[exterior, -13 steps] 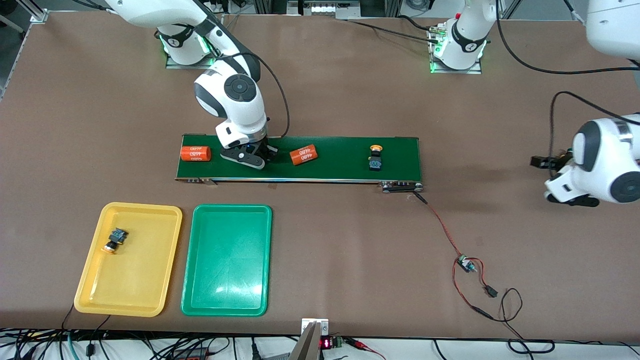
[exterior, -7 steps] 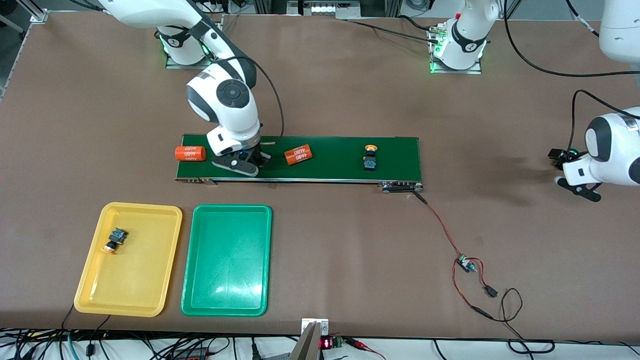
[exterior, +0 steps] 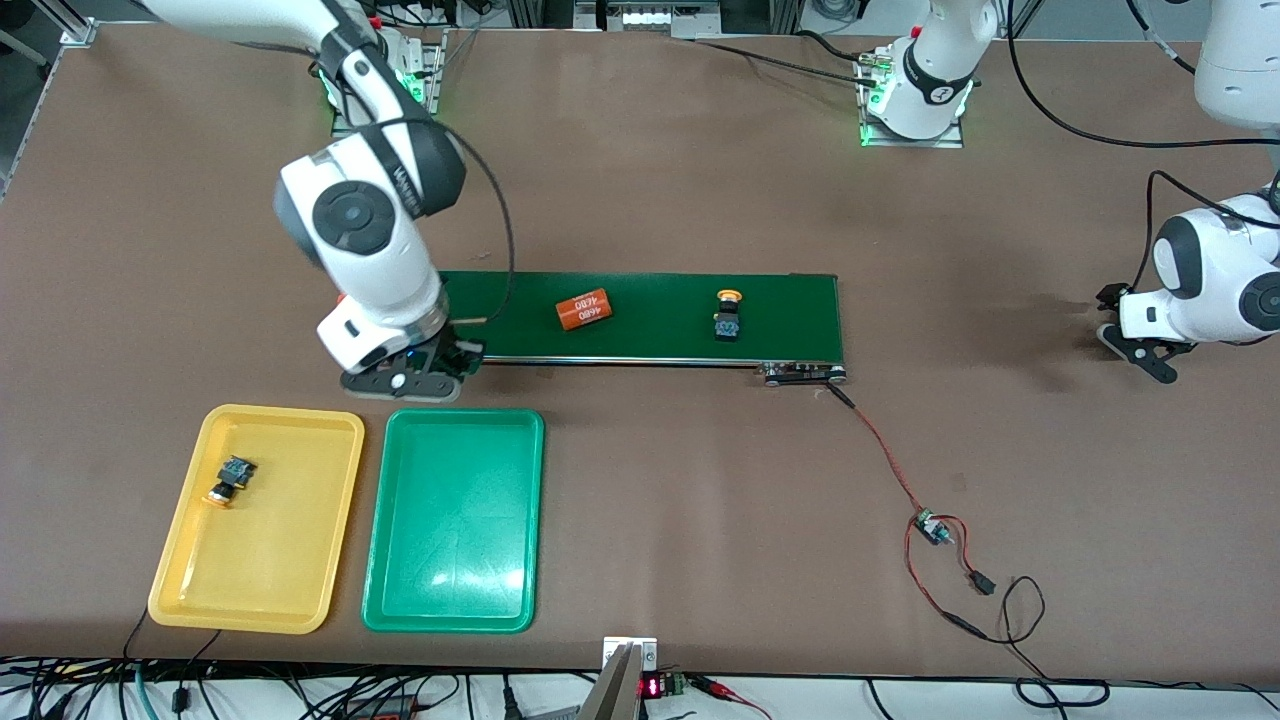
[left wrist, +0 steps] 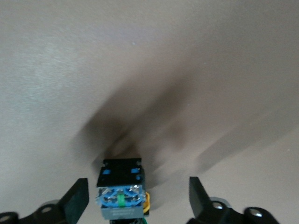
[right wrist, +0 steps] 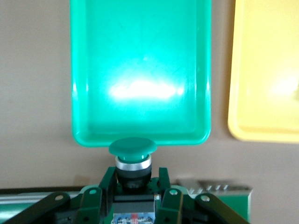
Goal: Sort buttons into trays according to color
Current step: 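Lower the green button toward the green tray with the right gripper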
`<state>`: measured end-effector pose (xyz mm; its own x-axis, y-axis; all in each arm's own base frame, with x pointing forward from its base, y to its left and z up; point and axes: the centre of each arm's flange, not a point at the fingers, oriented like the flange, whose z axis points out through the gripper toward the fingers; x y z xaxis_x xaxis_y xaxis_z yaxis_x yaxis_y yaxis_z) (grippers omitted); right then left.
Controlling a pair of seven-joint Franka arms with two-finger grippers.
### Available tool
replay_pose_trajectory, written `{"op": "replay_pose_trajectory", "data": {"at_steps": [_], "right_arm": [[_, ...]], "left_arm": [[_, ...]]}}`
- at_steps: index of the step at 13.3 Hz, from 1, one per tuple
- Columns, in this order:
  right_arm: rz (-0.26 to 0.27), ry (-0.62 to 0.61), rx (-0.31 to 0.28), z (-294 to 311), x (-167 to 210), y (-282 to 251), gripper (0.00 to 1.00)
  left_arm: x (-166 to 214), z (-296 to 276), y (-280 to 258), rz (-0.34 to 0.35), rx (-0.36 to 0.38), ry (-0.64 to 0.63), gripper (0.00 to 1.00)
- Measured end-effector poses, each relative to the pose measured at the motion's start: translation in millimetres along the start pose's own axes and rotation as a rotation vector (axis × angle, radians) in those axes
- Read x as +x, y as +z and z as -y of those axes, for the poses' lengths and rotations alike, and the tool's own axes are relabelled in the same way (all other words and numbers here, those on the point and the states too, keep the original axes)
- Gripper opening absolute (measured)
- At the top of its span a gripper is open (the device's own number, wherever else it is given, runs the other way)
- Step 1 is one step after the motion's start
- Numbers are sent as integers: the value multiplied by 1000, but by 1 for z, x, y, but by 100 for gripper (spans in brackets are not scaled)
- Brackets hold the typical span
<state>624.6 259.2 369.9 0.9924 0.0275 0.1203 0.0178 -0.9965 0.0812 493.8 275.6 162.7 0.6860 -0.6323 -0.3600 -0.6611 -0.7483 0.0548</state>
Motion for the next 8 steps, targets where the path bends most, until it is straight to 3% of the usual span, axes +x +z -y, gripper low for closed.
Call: {"op": "replay_pose_trajectory", "data": {"at_steps": [4, 8], "right_arm": [[-51, -121, 60, -18, 42, 53, 41], [-23, -221, 91, -21, 43, 131, 41]], "left_arm": [[0, 1, 2, 2, -1, 0, 41], [7, 6, -39, 25, -29, 3, 41]]}}
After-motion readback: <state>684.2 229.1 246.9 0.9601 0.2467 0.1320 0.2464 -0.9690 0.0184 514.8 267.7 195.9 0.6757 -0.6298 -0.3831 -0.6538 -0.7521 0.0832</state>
